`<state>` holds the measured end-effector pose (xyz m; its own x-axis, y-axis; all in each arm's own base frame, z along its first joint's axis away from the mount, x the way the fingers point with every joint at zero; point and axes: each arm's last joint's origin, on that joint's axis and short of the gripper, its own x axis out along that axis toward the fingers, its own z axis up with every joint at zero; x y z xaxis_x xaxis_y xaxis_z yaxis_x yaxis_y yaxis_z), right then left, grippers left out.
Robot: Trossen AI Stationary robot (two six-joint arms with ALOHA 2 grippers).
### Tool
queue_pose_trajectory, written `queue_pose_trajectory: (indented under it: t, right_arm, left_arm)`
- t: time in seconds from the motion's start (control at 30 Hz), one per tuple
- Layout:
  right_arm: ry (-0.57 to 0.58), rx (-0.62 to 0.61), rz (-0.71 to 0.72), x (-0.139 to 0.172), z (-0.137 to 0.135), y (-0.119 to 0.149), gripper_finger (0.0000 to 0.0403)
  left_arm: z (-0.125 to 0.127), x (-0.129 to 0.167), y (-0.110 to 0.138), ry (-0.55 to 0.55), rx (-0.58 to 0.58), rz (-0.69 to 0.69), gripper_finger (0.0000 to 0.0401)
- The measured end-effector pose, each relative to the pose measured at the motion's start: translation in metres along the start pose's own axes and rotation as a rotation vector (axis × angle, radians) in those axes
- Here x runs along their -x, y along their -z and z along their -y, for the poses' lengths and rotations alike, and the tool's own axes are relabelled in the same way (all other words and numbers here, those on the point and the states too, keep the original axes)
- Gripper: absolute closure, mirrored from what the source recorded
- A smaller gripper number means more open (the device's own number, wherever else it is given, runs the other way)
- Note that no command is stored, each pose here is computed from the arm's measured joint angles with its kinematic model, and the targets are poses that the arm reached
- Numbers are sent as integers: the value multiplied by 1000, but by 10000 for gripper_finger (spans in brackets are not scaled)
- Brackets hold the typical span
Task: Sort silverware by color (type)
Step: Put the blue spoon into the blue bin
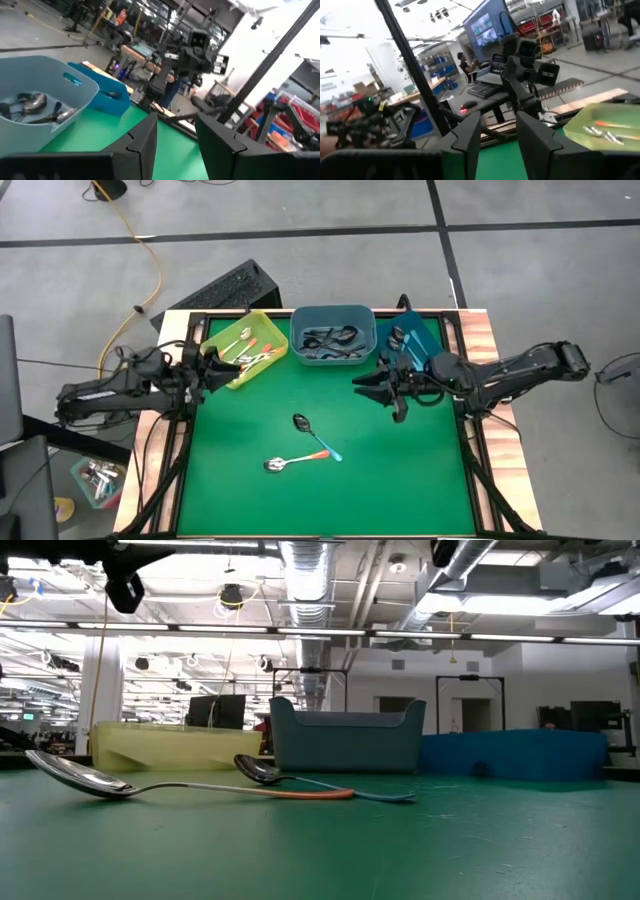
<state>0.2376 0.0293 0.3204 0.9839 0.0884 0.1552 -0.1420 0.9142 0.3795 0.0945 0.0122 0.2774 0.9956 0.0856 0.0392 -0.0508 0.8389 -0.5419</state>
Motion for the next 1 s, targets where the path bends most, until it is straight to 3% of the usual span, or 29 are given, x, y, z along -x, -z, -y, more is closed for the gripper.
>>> queue_pose_trajectory:
  t: [0.37,0.47,0.63,0.9,1.0]
  right_arm:
    - [67,-53,-196,-7,2,30,262]
    - [121,-101,-254,-12,6,43,262]
    - [227,-188,-394,-17,16,69,262]
    - [323,-206,-526,-18,25,93,262]
    - [342,-202,-561,-16,25,96,262]
  left_arm:
    - [4,-34,26,61,-96,-264,283]
    - [3,-45,37,-3,-129,-314,283]
    - [-4,-63,50,-205,-134,-314,281]
    - [-4,-90,73,-199,-37,-397,277]
    - [-1,-99,76,-205,-52,-430,277]
